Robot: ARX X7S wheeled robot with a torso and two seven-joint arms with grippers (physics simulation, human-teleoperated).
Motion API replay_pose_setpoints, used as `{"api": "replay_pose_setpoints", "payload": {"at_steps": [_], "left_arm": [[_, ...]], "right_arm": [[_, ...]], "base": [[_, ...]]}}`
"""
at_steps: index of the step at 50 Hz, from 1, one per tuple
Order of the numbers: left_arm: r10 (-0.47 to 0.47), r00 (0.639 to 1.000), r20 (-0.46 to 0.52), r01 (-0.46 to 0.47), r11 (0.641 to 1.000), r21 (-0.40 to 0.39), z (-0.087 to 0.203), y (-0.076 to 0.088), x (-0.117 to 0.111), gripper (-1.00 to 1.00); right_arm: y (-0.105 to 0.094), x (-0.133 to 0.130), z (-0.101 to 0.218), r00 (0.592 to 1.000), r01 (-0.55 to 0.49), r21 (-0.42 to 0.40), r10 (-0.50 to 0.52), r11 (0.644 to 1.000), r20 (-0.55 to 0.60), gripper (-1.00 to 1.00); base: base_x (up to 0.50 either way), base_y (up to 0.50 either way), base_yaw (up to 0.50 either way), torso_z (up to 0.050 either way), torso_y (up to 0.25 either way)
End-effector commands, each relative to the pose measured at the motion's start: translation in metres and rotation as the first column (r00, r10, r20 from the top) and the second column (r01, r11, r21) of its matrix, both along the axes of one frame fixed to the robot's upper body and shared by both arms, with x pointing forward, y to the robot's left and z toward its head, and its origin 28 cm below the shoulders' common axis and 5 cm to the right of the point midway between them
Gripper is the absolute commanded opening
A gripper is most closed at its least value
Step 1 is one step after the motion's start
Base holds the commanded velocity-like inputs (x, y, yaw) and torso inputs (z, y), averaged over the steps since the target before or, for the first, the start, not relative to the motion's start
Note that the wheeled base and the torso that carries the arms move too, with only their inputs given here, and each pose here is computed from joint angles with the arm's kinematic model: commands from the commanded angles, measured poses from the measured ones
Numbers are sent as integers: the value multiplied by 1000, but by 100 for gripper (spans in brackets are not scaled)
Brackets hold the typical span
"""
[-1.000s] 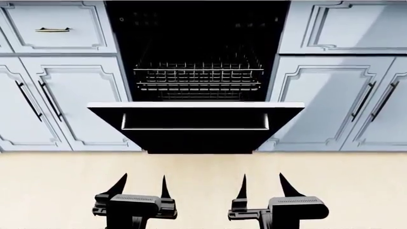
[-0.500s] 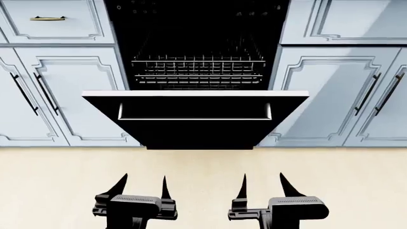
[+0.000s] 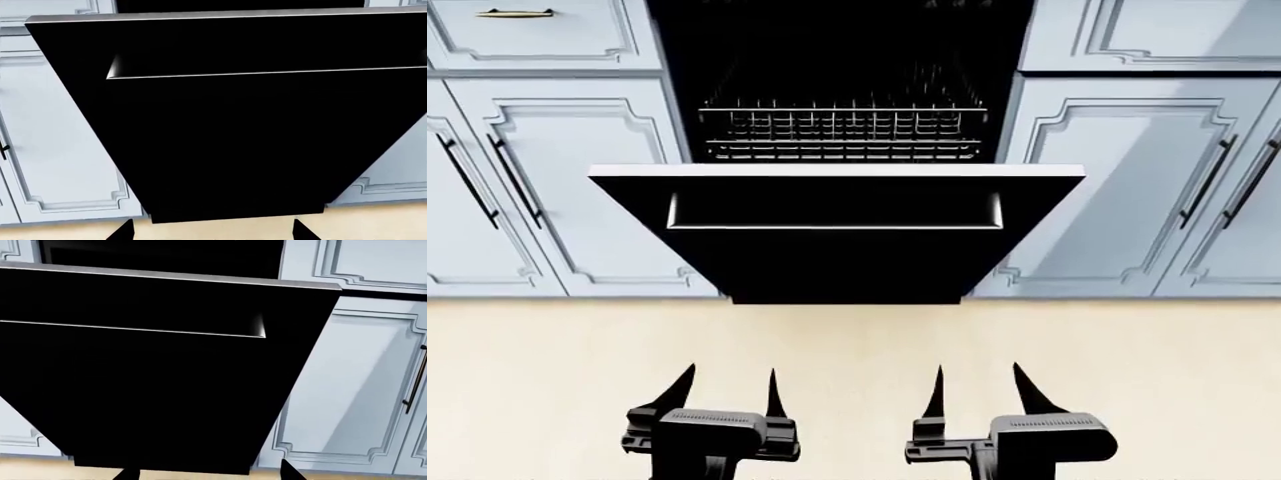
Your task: Close the dishwasher door
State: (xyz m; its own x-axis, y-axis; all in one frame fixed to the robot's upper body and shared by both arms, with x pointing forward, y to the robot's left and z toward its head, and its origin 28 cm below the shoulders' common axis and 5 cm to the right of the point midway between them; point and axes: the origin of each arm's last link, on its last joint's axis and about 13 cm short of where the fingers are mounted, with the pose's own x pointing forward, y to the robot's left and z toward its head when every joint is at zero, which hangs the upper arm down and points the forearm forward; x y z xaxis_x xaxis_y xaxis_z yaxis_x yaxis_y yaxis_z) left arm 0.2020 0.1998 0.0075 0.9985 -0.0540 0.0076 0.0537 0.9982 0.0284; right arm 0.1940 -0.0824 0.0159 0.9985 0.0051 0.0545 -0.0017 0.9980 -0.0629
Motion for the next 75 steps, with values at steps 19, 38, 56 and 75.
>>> {"api": "replay_pose_setpoints", "payload": {"at_steps": [19, 38, 56, 75], "left_arm": [[2, 1000, -1, -2, 1000, 2, 0, 1, 1, 100], [0, 1000, -3, 0, 1000, 3, 0, 0, 0, 100], [-1, 1000, -3, 1, 1000, 5, 0, 0, -1, 100], [-3, 1000, -2, 3, 1000, 6, 0, 0, -1, 100]], "right_arm": [[0, -1, 2, 1000, 3, 2, -3, 1000, 6, 100], [-1, -1, 3, 1000, 8, 3, -8, 1000, 9, 100], [-1, -2, 3, 1000, 7, 1, -7, 1000, 9, 100], [0, -2, 3, 1000, 7, -2, -7, 1000, 10, 100]], "base": [[0, 0, 0, -50, 28], [0, 0, 0, -50, 28], [0, 0, 0, -50, 26], [0, 0, 0, -50, 22]]}}
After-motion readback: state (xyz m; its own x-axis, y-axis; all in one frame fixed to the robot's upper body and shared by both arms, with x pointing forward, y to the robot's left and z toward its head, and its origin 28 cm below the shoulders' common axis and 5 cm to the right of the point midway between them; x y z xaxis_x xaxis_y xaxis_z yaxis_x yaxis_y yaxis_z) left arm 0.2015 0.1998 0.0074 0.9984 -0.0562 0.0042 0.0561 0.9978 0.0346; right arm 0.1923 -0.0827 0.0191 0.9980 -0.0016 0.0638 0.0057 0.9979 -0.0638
